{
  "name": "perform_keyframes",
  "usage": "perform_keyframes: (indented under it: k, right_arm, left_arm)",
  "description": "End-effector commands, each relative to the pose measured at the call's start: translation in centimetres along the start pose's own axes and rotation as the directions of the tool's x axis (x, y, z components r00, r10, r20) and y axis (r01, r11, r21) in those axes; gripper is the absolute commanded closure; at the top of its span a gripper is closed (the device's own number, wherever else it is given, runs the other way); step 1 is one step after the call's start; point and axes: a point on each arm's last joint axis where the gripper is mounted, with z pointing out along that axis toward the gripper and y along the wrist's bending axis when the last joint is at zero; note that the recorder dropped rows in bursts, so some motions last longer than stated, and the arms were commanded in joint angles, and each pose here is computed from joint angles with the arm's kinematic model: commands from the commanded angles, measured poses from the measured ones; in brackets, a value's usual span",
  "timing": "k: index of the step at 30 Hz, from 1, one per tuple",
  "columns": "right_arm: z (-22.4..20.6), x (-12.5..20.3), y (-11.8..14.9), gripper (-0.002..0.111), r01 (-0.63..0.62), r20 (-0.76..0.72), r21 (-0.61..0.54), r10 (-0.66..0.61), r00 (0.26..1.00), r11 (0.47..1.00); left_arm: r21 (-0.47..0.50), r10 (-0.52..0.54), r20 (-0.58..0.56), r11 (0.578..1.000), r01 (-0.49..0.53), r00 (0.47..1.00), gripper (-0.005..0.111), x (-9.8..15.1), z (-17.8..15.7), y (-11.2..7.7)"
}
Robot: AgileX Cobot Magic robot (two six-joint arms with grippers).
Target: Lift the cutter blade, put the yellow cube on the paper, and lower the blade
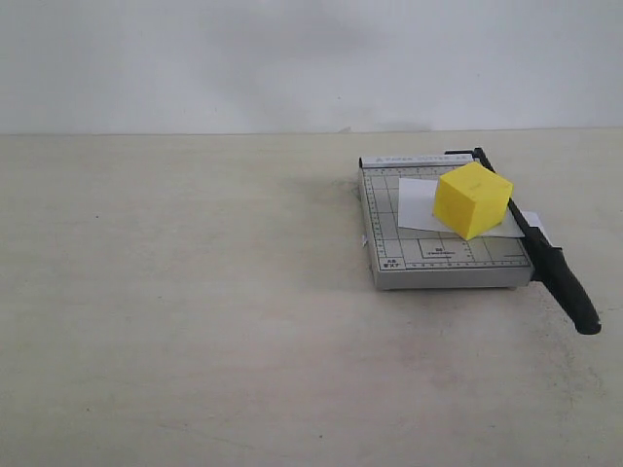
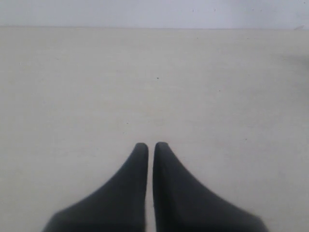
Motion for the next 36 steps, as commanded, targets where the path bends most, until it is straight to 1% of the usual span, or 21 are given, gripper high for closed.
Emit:
perform_keyframes:
  k: [1, 8, 11, 12, 16, 18, 20, 24, 26, 27, 28, 29, 31, 33, 35, 36]
  right_arm:
    - [-0.6, -0.7, 0.2, 0.099, -0.001, 0.087, -0.021, 0.002, 0.996, 1.0]
    - [-0.7, -0.7, 0.2, 0.099, -0.015, 0.083, -0.014, 0.016, 0.996, 1.0]
    - [-0.7, -0.7, 0.0, 0.099, 0.02, 0.085, 0.0, -0.02, 0.996, 1.0]
    - [-0.7, -0.7, -0.1, 0.099, 0.014, 0.083, 0.013, -0.015, 0.996, 1.0]
    - [-0.7, -0.7, -0.4, 0.099, 0.105, 0.079, 0.053, -0.109, 0.991, 0.993]
    - [-1.1, -0.6, -0.4, 0.099, 0.132, 0.064, 0.065, -0.137, 0.989, 0.989]
    - [-1.9, -0.4, -0.6, 0.099, 0.121, 0.025, 0.081, -0.124, 0.992, 0.989]
    - [-3.9, 1.0, -0.7, 0.099, 0.132, -0.123, 0.09, -0.12, 0.985, 0.987]
    - [-5.1, 1.3, -0.7, 0.099, 0.163, -0.143, 0.095, -0.149, 0.978, 0.982]
    - [-5.8, 1.4, -0.8, 0.099, 0.202, -0.147, 0.1, -0.187, 0.971, 0.974]
    - [-6.5, 1.5, -0.8, 0.099, 0.24, -0.14, 0.11, -0.224, 0.965, 0.965]
    - [-7.0, 1.5, -0.9, 0.099, 0.243, -0.124, 0.123, -0.229, 0.966, 0.962]
    - [-8.2, 1.0, -0.9, 0.101, 0.229, -0.019, 0.154, -0.229, 0.973, 0.961]
    - [-8.7, 0.1, -0.6, 0.109, 0.226, 0.099, 0.158, -0.243, 0.965, 0.961]
    - [-8.8, -0.9, -0.3, 0.108, 0.207, 0.22, 0.151, -0.237, 0.946, 0.967]
    - [-8.8, -0.8, -0.3, 0.108, 0.203, 0.214, 0.15, -0.232, 0.949, 0.968]
  left_arm:
    - [0.002, -0.015, 0.02, 1.0, 0.015, 1.0, 0.102, -0.1, 0.0, 0.0]
    - [0.002, -0.015, 0.02, 1.0, 0.015, 1.0, 0.102, -0.1, 0.0, 0.0]
    - [0.002, -0.015, 0.02, 1.0, 0.015, 1.0, 0.102, -0.1, 0.0, 0.0]
    - [0.002, -0.015, 0.02, 1.0, 0.015, 1.0, 0.102, -0.1, 0.0, 0.0]
    - [0.001, -0.015, 0.018, 1.0, 0.015, 1.0, 0.102, -0.1, 0.0, 0.0]
    - [0.001, -0.015, 0.018, 1.0, 0.015, 1.0, 0.102, -0.1, 0.0, 0.0]
    - [0.001, -0.015, 0.018, 1.0, 0.015, 1.0, 0.102, -0.1, 0.0, 0.0]
    - [0.001, -0.015, 0.018, 1.0, 0.015, 1.0, 0.102, -0.1, 0.0, 0.0]
    - [0.001, -0.015, 0.018, 1.0, 0.015, 1.0, 0.102, -0.1, 0.0, 0.0]
    - [0.001, -0.015, 0.018, 1.0, 0.015, 1.0, 0.102, -0.1, 0.0, 0.0]
    - [0.001, -0.015, 0.018, 1.0, 0.015, 1.0, 0.102, -0.1, 0.0, 0.0]
    - [0.001, -0.015, 0.018, 1.0, 0.015, 1.0, 0.102, -0.1, 0.0, 0.0]
    - [0.001, -0.015, 0.018, 1.0, 0.015, 1.0, 0.102, -0.1, 0.0, 0.0]
    - [0.001, -0.015, 0.018, 1.0, 0.015, 1.0, 0.102, -0.1, 0.0, 0.0]
    - [0.001, -0.015, 0.018, 1.0, 0.015, 1.0, 0.102, -0.1, 0.0, 0.0]
    - [0.002, -0.015, 0.021, 1.0, 0.015, 1.0, 0.102, -0.1, 0.0, 0.0]
